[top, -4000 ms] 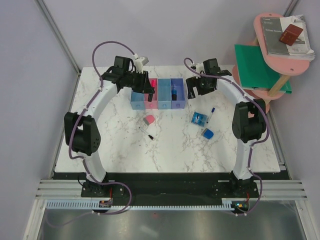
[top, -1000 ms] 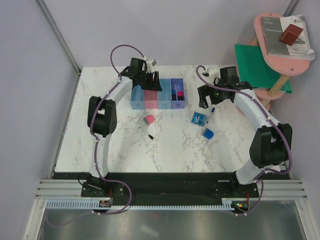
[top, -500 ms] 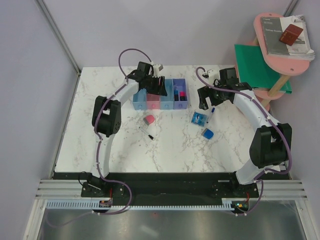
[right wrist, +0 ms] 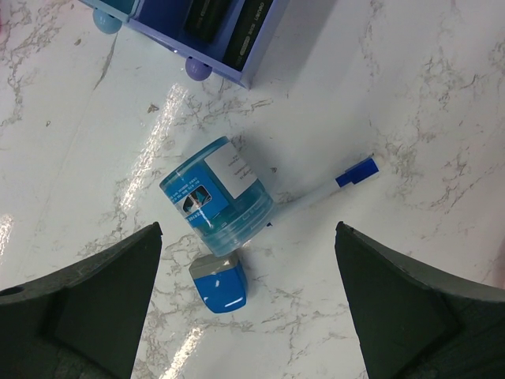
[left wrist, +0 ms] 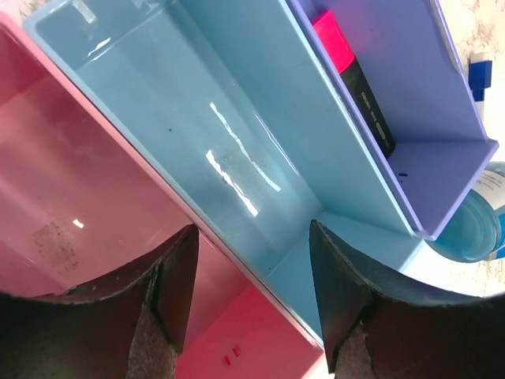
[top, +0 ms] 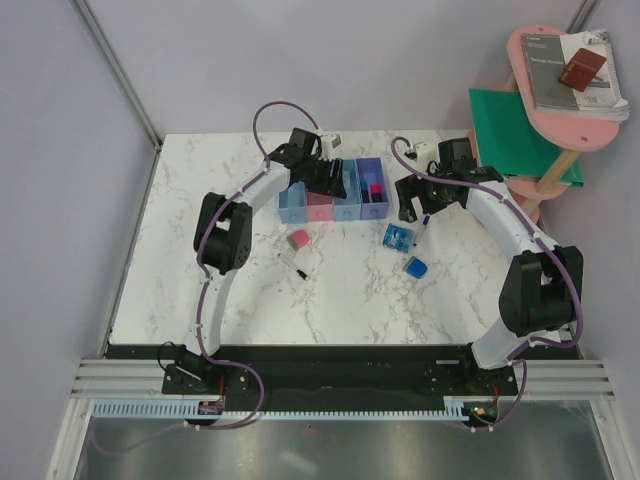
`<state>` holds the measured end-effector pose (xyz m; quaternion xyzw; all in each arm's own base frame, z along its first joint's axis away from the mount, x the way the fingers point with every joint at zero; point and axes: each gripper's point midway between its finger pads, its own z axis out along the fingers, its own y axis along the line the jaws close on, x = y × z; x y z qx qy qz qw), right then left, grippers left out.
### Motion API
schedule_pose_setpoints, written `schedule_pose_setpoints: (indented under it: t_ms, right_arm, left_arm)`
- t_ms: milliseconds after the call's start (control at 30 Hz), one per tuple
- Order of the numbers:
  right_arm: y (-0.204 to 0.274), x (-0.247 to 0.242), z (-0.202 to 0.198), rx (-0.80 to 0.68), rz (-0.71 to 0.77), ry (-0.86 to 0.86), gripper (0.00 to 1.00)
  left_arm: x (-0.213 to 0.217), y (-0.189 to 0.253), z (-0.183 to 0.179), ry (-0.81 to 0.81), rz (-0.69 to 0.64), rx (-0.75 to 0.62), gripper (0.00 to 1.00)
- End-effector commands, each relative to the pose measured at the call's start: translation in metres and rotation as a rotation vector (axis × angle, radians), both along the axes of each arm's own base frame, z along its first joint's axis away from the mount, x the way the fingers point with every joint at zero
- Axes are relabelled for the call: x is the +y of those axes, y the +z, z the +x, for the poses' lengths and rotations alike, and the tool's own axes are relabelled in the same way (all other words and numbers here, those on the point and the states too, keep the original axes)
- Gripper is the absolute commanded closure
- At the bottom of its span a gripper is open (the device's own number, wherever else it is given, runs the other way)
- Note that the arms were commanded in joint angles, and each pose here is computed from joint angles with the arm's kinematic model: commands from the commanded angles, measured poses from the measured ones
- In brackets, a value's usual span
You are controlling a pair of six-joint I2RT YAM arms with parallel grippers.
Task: Sort the stationery into containers
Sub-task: Move the storage box to the center of the board.
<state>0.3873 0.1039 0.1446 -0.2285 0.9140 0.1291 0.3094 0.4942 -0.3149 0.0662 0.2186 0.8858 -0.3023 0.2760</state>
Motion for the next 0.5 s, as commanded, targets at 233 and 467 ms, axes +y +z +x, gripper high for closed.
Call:
schedule_pose_setpoints:
  t_ms: [233,467]
  right_arm:
    - [0.007,-0.001,0.001,-0.035,-0.004,0.015,0.02]
    - [-0.003,-0.010,-0.004,-0.022,-0.054,0.009,0.02]
  left_arm:
    - [-0.042,0.017,-0.004,-0.066,-0.063,-0.045,0.36]
    - [-0.029,0.040,-0.010,-0.075,-0.029,-0.106,0.34]
